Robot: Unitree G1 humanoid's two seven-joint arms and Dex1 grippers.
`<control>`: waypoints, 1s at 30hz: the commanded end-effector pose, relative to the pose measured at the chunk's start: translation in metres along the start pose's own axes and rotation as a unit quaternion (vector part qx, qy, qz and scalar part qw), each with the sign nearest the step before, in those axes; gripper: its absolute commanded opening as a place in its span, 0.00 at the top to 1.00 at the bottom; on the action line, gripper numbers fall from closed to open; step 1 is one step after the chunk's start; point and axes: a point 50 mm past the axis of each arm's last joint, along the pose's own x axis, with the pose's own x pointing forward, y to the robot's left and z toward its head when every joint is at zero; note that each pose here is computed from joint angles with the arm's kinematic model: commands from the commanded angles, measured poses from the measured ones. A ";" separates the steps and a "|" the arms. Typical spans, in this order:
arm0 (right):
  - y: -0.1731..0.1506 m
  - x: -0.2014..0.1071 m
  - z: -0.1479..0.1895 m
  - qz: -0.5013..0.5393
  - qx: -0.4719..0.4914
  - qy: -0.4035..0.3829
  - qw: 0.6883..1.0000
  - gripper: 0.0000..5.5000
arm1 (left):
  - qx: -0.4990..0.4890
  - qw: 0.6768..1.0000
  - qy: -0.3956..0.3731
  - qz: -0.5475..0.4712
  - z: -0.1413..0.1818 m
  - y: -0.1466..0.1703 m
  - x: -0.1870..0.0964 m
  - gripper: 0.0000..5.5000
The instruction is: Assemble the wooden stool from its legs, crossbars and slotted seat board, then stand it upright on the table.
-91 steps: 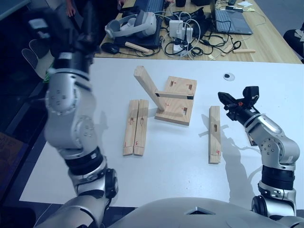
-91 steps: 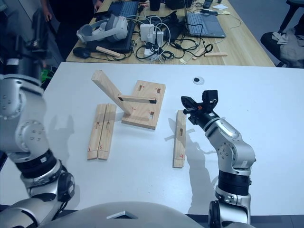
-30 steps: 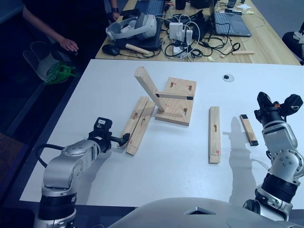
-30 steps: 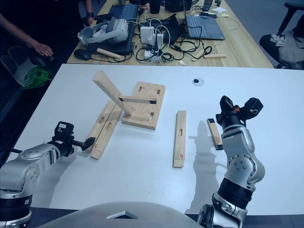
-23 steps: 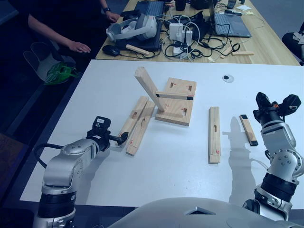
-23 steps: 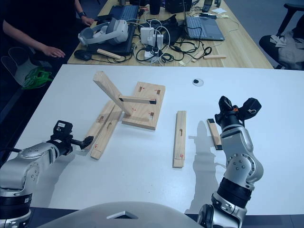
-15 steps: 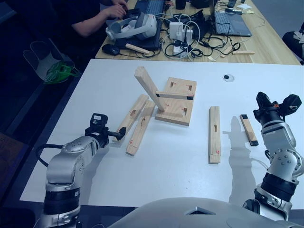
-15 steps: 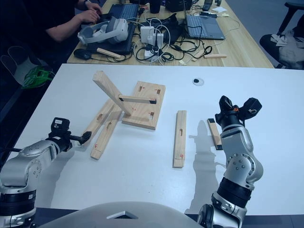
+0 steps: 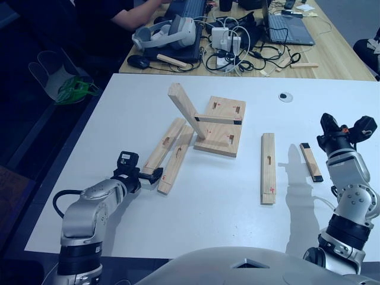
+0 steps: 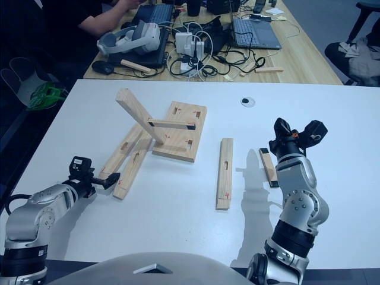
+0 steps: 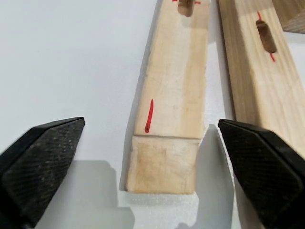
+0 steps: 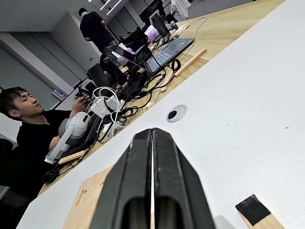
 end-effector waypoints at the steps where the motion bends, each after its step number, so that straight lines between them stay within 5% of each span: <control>1: 0.002 0.003 0.001 0.005 -0.006 0.000 1.000 1.00 | 0.008 0.999 0.025 0.026 -0.007 0.011 0.005 0.06; 7: 0.003 0.009 -0.001 0.012 -0.013 0.005 1.000 1.00 | 0.010 1.000 0.027 0.010 -0.010 0.015 0.019 0.06; 24: 0.001 0.036 0.012 0.005 -0.067 -0.020 0.998 1.00 | 0.006 0.996 0.054 -0.072 -0.022 0.006 0.033 0.56; 30: 0.011 0.050 0.022 0.007 -0.101 -0.047 0.994 1.00 | -0.002 0.998 0.030 -0.062 -0.016 0.005 0.032 0.63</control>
